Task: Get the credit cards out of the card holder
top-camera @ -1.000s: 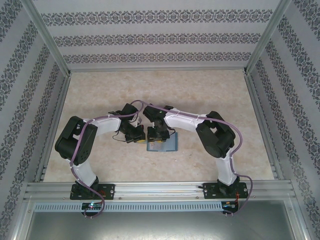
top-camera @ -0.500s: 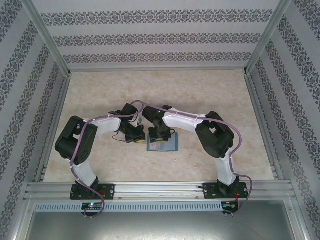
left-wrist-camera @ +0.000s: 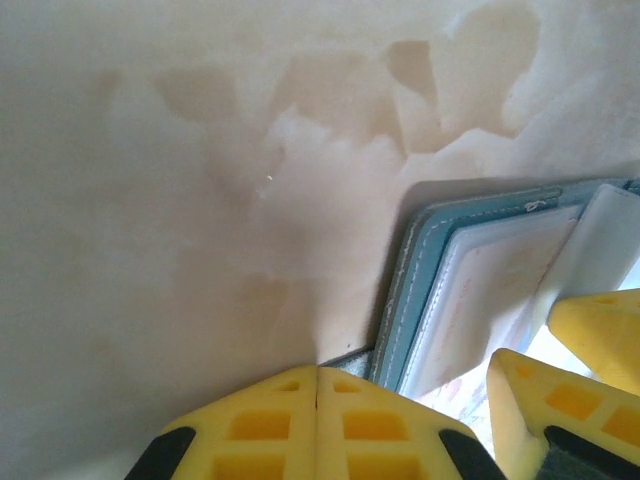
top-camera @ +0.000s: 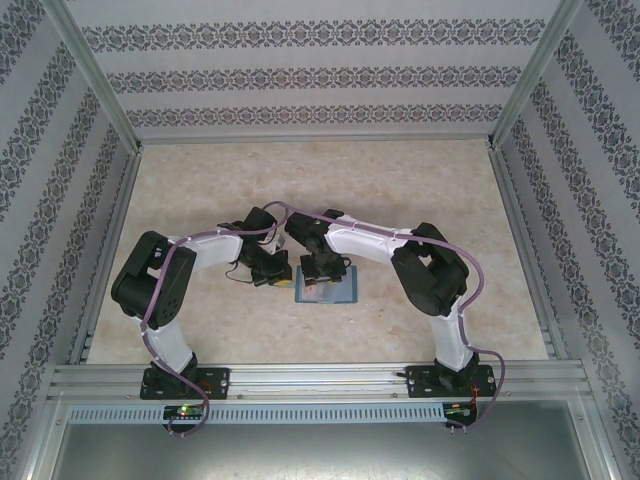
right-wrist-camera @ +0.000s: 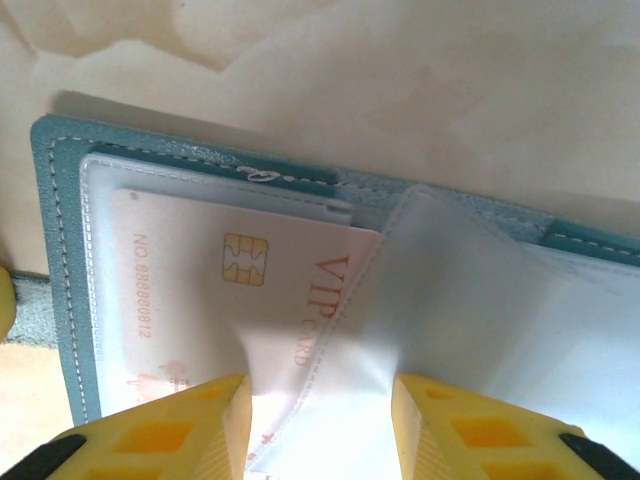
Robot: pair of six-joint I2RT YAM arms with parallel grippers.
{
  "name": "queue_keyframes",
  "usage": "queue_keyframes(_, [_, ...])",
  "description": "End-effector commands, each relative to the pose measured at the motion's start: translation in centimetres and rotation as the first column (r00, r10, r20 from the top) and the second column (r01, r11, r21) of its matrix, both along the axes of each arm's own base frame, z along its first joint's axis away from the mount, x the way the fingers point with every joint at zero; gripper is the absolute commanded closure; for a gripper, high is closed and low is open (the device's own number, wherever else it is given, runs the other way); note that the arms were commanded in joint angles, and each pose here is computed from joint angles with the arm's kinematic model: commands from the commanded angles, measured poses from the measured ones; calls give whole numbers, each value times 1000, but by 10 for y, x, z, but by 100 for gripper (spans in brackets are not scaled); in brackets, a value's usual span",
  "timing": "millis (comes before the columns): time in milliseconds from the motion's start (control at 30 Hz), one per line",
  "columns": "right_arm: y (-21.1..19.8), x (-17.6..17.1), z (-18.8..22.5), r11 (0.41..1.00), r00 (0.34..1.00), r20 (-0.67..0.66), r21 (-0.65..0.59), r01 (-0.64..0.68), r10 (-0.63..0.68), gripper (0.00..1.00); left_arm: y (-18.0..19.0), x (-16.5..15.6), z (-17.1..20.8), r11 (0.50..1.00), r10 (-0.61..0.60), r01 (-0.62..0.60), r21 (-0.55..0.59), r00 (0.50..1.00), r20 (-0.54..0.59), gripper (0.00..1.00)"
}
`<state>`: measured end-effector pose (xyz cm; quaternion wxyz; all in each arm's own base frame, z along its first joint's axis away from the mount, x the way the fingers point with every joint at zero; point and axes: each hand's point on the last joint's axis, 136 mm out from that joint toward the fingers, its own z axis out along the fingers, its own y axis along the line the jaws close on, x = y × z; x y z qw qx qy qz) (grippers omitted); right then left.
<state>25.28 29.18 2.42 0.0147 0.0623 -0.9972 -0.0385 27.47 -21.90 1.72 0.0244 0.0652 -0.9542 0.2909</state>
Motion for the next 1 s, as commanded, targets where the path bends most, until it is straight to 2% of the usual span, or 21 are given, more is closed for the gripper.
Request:
queue_keyframes(0, [-8, -2, 15, 998, 999, 33, -56, -31, 33, 56, 8, -16, -23, 997, -28, 32, 70, 998, -63, 100])
queue_keyframes(633, [-20, -5, 23, 996, 998, 53, -83, -21, 25, 55, 7, -14, -21, 997, -27, 31, 67, 998, -60, 100])
queue_keyframes(967, [-15, -6, 16, 997, 999, 41, -67, -24, 27, 70, 5, -12, -10, 998, -24, 26, 55, 999, -42, 100])
